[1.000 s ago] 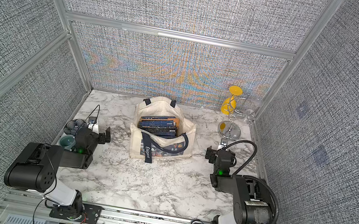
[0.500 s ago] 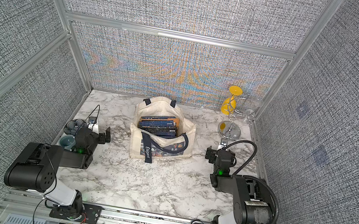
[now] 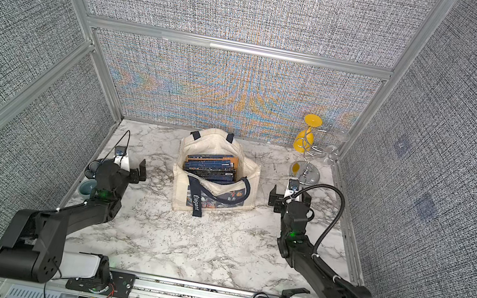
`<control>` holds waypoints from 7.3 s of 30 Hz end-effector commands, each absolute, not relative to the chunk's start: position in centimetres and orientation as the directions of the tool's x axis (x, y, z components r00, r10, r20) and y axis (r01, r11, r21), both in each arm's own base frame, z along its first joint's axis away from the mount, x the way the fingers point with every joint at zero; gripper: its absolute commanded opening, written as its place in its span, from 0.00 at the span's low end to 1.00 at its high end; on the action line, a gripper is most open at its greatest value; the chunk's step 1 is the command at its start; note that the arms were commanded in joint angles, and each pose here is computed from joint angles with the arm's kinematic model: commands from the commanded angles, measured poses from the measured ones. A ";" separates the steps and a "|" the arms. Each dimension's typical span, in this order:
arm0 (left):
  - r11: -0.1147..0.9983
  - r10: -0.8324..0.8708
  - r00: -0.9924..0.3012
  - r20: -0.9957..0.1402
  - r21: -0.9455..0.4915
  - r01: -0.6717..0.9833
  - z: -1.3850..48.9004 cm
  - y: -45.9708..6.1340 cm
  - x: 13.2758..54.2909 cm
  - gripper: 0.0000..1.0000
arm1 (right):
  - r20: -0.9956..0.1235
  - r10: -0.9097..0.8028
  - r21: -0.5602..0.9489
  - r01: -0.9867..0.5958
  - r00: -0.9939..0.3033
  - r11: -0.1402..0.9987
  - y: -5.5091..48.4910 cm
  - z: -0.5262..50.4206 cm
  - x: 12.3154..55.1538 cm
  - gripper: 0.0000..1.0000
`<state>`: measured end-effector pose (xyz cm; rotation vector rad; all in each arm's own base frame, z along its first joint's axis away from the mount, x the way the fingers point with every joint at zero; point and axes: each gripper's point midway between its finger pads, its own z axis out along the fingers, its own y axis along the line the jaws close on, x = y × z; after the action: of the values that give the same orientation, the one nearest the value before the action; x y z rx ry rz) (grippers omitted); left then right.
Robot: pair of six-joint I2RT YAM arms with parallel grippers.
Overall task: Take out the books from the canvas bag
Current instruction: Adjust the canvas bag at the center of the board, then pick up the book from the canvas bag.
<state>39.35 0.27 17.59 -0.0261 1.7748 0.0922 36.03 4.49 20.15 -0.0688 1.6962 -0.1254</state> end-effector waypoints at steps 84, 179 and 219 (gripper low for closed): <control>0.997 -0.083 -0.375 -0.923 -0.076 -0.033 26.2 -17.8 47.4 0.00 | -0.811 -0.006 0.405 -0.569 -0.585 0.716 31.1 33.8 52.6 0.00; 0.948 0.067 -0.139 -0.988 0.019 0.319 13.5 -22.5 35.4 0.00 | -0.701 0.405 0.572 -0.124 -0.586 0.811 30.1 17.3 32.8 0.68; 0.897 0.205 -0.036 -0.978 0.173 0.406 14.7 -26.5 31.9 0.00 | -0.419 0.535 0.657 0.161 -0.734 0.737 31.0 5.8 36.8 0.44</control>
<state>31.95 -25.22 12.24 0.4805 1.7188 -0.1023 36.32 30.97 6.35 0.4964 2.3210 0.8016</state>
